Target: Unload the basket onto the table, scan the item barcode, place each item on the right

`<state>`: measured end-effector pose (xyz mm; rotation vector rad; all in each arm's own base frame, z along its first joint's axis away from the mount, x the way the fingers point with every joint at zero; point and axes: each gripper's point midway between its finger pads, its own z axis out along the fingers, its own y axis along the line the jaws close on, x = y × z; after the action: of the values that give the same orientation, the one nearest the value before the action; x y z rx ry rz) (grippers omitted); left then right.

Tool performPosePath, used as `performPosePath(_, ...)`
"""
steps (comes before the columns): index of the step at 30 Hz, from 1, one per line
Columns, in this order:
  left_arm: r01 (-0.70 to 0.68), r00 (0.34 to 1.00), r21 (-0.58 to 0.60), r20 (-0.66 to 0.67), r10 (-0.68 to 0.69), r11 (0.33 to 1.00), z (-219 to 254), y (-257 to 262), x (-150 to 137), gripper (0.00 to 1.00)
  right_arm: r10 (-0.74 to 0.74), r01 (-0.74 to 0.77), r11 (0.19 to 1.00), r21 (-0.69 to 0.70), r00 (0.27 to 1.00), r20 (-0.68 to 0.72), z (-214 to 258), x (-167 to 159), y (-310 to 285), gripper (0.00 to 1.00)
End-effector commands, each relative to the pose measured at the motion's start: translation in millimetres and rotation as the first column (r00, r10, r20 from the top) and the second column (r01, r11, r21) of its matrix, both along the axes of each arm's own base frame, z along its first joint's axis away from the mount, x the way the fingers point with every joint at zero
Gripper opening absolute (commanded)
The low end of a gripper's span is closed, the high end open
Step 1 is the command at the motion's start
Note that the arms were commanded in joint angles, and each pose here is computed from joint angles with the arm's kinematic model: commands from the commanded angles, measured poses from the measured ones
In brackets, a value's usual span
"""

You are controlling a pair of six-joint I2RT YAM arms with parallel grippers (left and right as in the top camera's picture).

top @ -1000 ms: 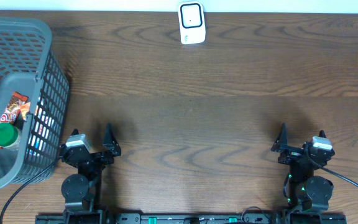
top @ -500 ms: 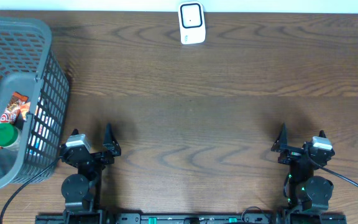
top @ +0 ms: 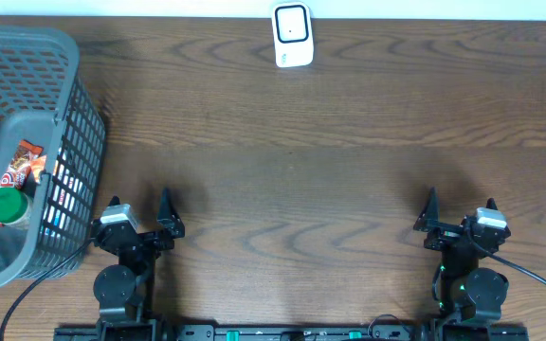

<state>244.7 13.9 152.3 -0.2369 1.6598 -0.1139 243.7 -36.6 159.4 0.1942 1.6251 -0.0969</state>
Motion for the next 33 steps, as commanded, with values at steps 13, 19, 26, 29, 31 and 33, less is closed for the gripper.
performPosePath(13, -0.004, 0.999, -0.002, -0.051, 0.004, 1.0, -16, 0, -1, 0.96, 0.005, -0.005, 1.0, -0.015, 1.0, -0.003, 0, 0, 1, 0.99)
performPosePath(19, -0.007, 0.999, -0.002, -0.039, 0.007, 1.0, -13, 1, -1, 0.96, 0.006, -0.006, 1.0, -0.015, 1.0, -0.003, 0, 0, 1, 0.99)
performPosePath(26, 0.025, 0.999, -0.011, -0.046, -0.026, 1.0, -15, -5, -1, 0.96, 0.005, -0.005, 1.0, -0.015, 1.0, -0.003, 0, 0, 1, 0.99)
performPosePath(29, 0.226, 0.974, -0.006, -0.015, -0.226, 0.974, -6, -39, -2, 0.96, 0.005, -0.005, 1.0, -0.015, 1.0, -0.003, 0, 0, 1, 0.99)
performPosePath(31, 0.35, 0.937, 0.001, -0.009, -0.35, 0.937, 0, -61, -7, 0.96, 0.006, -0.006, 1.0, -0.015, 1.0, -0.003, 0, 0, 1, 0.99)
performPosePath(33, 0.412, 0.911, 0.012, -0.013, -0.412, 0.911, 7, -71, -10, 0.96, 0.006, -0.006, 1.0, -0.015, 1.0, -0.003, 0, 0, 1, 0.99)
